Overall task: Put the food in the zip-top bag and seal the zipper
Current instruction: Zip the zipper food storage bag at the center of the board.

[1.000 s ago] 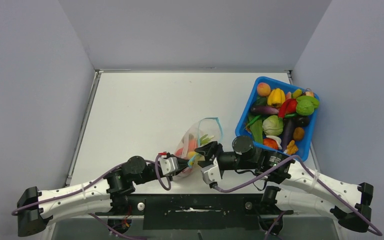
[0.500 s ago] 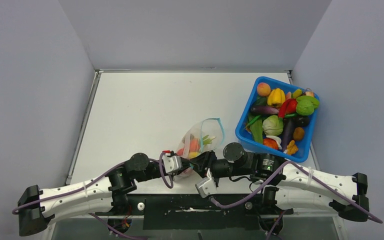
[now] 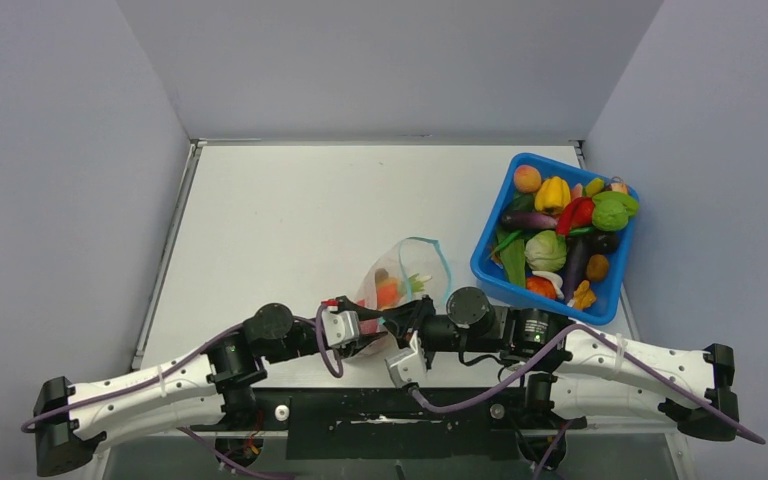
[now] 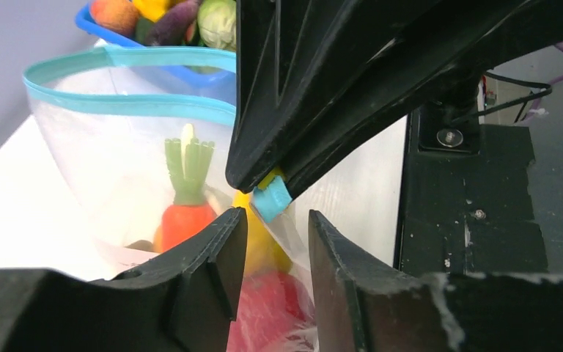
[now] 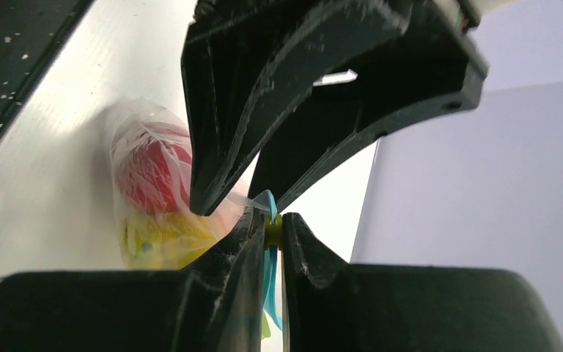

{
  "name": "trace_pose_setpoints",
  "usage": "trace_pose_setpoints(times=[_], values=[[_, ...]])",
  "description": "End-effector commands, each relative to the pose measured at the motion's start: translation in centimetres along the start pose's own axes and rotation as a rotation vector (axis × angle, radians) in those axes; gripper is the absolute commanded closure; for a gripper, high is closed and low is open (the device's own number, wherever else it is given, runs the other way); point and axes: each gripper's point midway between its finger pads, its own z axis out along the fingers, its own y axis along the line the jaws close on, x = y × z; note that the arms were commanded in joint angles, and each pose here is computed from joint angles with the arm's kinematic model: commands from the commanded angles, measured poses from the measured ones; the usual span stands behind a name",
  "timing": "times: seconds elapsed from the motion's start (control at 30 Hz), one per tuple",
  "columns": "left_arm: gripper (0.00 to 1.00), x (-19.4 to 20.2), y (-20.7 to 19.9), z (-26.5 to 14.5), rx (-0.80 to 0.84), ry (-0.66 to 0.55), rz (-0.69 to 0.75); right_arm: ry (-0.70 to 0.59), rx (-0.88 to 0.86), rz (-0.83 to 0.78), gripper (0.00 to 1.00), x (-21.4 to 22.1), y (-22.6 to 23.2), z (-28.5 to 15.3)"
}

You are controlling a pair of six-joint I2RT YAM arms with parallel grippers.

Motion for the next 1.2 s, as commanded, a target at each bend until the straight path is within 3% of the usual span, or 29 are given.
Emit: trace_pose_setpoints(times=[0.0, 0.4, 0.83, 0.93, 1.03, 1.1, 1.17], values=[[0.63, -4.6, 1.3, -1.6, -0.039, -0.064, 0.074, 0.026, 0.2, 0.072, 1.0, -0.1, -4.2, -1.3], [0.62, -5.7, 1.8, -1.4, -0.053, -0.094, 0.123, -0.054, 0.293, 0.165, 1.0, -1.4, -6.1, -2.1], [0.65, -6.0, 2.8, -1.2, -0.112, -0.107, 0.117, -0.07, 0.244, 0.169, 1.0, -1.7, -5.3, -1.6], [0.73, -6.3, 2.8, -1.4, -0.116, -0.125, 0.119, -0.068, 0.234, 0.171, 1.0, -1.7, -5.2, -1.5], [0.92, -6.5, 2.8, -1.6, -0.118, -0.136, 0.12, -0.066, 0.218, 0.174, 1.0, -1.7, -5.0, -1.3], [1.0, -6.6, 2.9, -1.7, -0.125, -0.146, 0.121, -0.057, 0.212, 0.179, 1.0, -1.6, -4.9, -1.3], [1.0, -6.8, 2.9, -1.9, -0.128, -0.157, 0.121, -0.048, 0.202, 0.187, 1.0, -1.4, -4.7, -1.3]])
